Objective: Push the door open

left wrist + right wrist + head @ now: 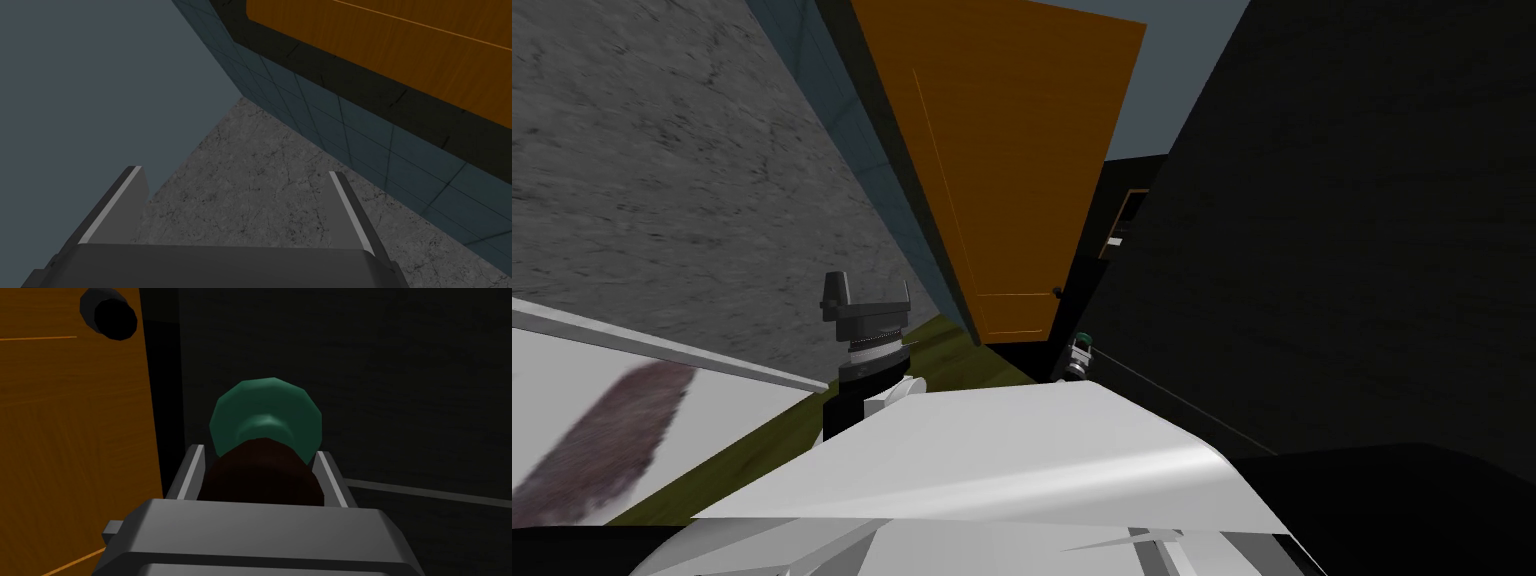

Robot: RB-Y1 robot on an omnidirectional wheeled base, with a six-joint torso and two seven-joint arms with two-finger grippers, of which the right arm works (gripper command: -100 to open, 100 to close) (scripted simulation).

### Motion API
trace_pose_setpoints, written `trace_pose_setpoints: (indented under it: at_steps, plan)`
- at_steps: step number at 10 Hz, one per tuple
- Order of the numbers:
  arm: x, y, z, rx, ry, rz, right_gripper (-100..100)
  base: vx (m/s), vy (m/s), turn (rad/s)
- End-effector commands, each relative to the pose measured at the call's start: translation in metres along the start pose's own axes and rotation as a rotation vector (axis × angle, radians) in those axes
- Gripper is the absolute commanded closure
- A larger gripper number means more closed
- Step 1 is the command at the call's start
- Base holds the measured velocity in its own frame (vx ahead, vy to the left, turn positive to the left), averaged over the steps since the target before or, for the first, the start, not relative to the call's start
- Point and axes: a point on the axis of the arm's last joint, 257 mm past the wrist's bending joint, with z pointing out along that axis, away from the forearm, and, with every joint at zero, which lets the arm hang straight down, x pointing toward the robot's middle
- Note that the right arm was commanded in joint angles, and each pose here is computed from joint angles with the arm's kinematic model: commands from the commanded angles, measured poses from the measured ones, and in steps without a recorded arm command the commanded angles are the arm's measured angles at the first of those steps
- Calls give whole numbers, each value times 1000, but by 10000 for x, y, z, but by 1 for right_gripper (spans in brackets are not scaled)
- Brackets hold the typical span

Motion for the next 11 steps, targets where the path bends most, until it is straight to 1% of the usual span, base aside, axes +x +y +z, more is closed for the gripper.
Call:
trace_pose_setpoints:
  at_steps: [1, 2, 5, 8, 11]
  plan:
    - [78, 195, 83, -50, 25, -5, 100, 182, -56, 28]
    - [87, 319, 121, -86, 29, -7, 100, 174, -72, 26]
    - [97, 508, 168, -142, 32, -9, 100, 109, -67, 45]
    - [99, 692, 197, -201, 33, -9, 100, 98, -46, 23]
    - [92, 865, 205, -261, 30, -5, 100, 95, -71, 29]
